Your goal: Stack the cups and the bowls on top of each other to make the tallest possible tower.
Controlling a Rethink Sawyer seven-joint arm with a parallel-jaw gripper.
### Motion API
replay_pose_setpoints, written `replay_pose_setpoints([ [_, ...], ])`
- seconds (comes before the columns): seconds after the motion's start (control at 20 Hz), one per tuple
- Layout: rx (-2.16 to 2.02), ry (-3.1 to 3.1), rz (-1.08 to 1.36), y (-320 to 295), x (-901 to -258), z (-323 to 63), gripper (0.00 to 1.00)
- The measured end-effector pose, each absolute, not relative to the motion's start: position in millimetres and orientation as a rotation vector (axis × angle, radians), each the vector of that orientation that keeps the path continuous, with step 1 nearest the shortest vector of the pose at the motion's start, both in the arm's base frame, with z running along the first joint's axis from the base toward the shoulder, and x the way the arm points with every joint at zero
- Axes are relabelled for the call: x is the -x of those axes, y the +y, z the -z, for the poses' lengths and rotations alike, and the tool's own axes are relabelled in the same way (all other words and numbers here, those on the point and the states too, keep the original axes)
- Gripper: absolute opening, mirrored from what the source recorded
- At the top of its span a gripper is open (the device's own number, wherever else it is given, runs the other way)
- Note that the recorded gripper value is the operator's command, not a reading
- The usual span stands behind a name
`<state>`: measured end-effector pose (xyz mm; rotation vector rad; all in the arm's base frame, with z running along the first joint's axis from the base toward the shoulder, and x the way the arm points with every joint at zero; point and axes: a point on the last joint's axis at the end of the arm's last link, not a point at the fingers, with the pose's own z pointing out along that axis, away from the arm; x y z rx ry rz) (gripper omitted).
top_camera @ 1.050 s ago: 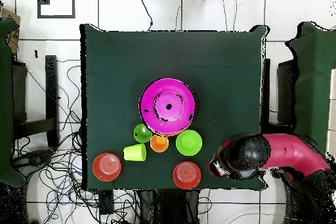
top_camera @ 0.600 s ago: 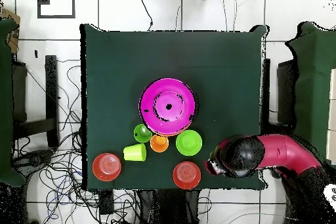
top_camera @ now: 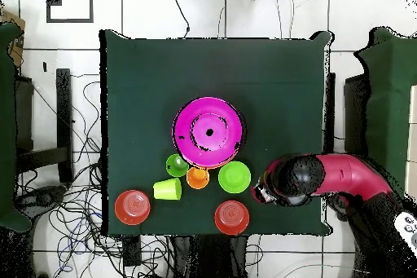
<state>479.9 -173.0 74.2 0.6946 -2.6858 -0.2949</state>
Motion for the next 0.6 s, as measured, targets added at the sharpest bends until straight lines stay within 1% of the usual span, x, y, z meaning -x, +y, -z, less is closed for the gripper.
replay_pose_setpoints([
  [0.3, -0.701, -2.707, 0.307, -160.2, -504.7, -55.1, 1.0],
  [0.6, -0.66, -2.728, 0.351, -142.6, -511.3, -36.4, 1.0],
])
